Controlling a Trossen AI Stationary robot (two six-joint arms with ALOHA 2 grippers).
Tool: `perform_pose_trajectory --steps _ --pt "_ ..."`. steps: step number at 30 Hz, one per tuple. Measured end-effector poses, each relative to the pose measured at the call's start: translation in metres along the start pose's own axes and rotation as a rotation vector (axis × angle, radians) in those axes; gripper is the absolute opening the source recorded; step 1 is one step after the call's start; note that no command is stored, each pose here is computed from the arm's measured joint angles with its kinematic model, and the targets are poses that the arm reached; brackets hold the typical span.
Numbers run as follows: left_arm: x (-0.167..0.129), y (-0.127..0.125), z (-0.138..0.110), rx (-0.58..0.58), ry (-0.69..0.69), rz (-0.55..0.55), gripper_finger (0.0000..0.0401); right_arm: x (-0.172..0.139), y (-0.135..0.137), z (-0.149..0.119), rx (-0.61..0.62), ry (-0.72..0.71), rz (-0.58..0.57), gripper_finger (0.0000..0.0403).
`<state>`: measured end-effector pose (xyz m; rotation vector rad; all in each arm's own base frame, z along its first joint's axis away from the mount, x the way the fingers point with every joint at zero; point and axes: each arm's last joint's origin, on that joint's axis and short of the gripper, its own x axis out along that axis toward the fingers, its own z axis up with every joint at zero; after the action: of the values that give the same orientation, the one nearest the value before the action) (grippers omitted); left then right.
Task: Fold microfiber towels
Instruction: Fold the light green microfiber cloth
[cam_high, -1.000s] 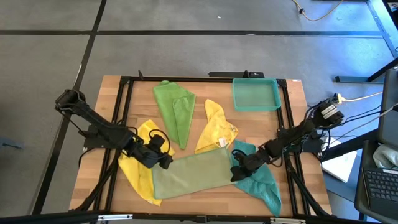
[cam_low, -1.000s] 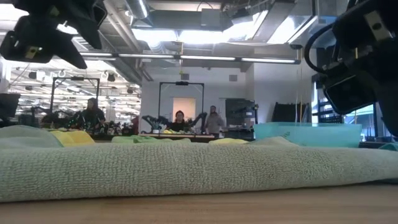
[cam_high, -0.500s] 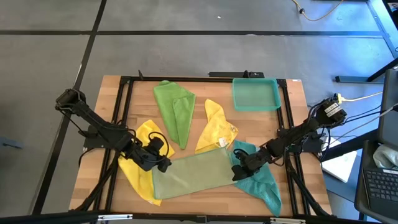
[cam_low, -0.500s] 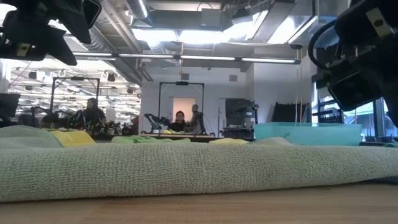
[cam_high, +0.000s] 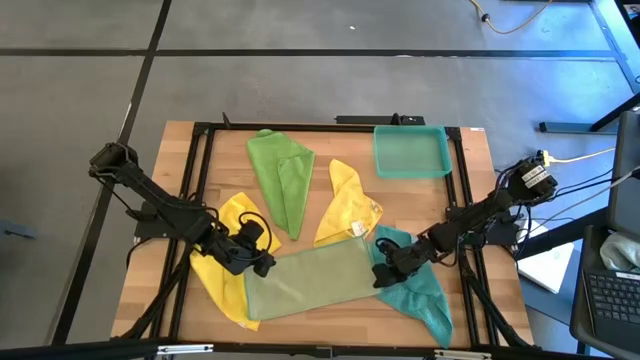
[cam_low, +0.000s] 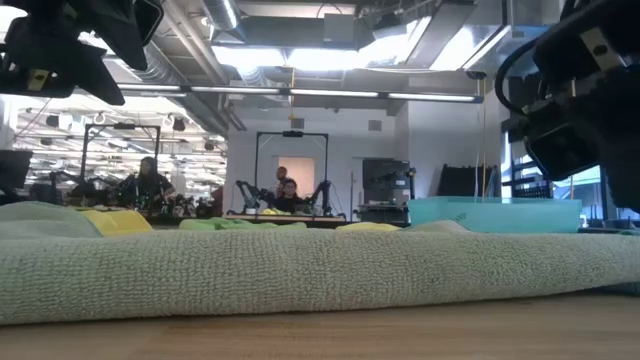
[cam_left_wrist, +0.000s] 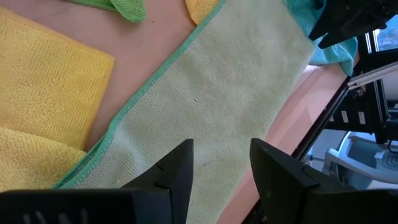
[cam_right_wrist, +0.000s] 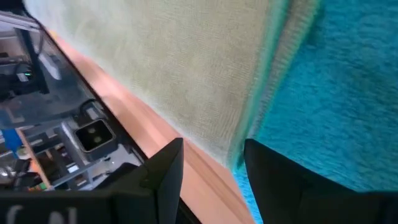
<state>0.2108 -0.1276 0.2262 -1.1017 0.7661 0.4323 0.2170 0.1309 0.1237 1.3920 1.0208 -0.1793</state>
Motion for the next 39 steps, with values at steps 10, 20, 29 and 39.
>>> perform_pose_trajectory --steps 10,20,29,39 --pt "0.000 0.000 0.000 0.000 -0.009 -0.001 0.0149 0.001 0.002 0.000 -0.004 -0.002 0.019 0.0162" --pt "0.000 0.000 0.000 -0.002 -0.018 -0.005 0.0149 0.012 -0.002 -0.001 -0.016 0.051 0.038 0.0109" --pt "0.000 0.000 0.000 -0.002 -0.018 -0.005 0.0149 0.015 -0.002 -0.004 -0.069 0.108 0.033 0.0038" --pt "0.000 0.000 0.000 0.000 -0.017 -0.005 0.0149 0.012 0.002 -0.010 -0.166 0.178 0.069 0.0011"
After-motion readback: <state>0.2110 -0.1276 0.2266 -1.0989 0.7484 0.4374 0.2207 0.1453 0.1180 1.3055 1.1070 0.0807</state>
